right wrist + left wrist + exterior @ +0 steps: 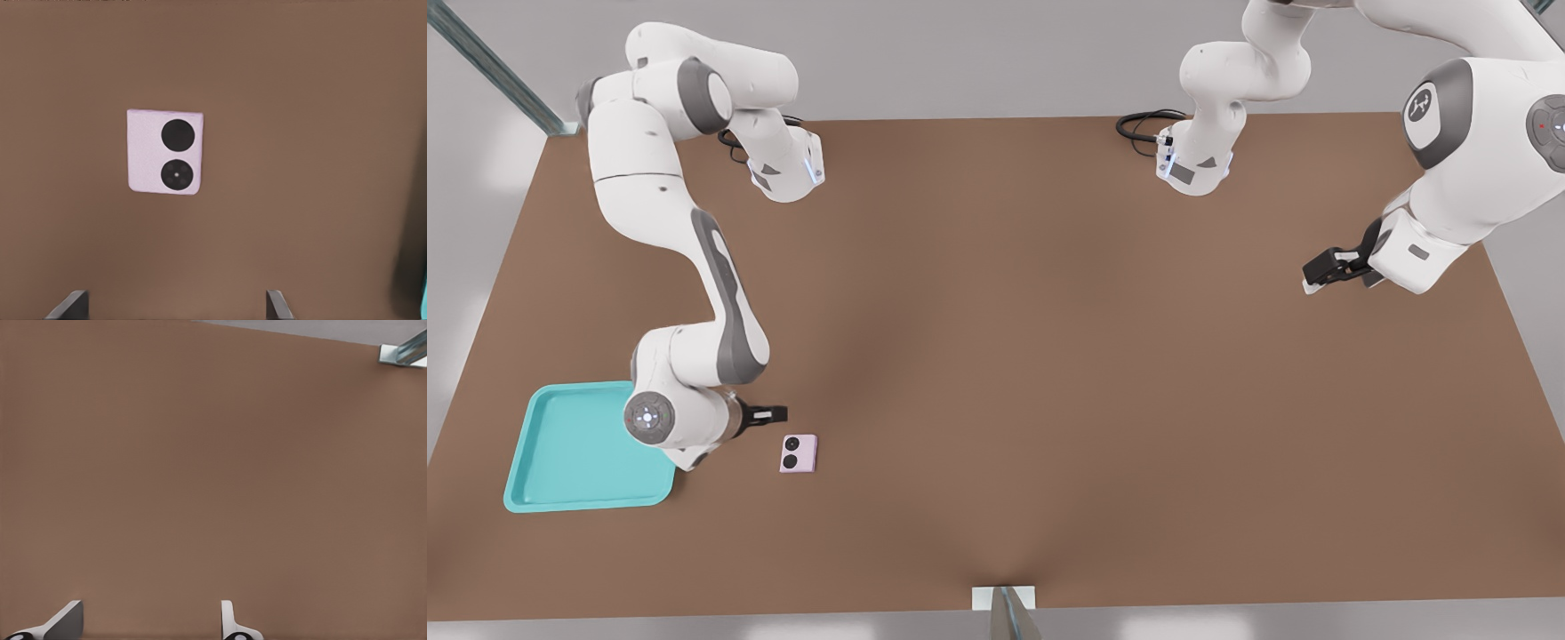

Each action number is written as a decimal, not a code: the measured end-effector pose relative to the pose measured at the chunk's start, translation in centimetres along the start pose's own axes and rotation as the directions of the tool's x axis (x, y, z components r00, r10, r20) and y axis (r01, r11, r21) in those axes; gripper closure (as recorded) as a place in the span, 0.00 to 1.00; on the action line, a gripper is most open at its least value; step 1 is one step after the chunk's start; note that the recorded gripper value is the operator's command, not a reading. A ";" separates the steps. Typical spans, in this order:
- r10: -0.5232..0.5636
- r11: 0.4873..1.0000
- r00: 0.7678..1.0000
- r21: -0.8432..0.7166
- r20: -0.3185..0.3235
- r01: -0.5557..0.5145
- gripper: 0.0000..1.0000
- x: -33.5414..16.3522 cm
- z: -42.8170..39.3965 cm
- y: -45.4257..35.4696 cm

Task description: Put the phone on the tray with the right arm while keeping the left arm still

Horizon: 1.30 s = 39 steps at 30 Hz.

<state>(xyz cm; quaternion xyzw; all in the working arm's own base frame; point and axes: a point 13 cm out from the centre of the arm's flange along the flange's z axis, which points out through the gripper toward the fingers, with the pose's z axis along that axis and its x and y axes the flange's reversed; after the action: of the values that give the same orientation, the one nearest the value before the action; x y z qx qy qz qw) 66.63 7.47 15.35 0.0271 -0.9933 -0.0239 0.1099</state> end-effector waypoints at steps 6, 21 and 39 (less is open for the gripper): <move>0.043 0.998 0.998 -0.039 0.046 -0.042 0.00 -3.5 7.9 0.7; 0.088 0.995 0.981 -0.066 0.170 -0.078 0.00 -7.0 10.4 1.2; 0.166 0.985 0.969 -0.086 0.183 -0.152 0.00 -7.5 10.6 2.4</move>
<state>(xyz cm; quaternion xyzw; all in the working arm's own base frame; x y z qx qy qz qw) 71.45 10.70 3.51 -0.0589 -0.9967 -0.0528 0.0173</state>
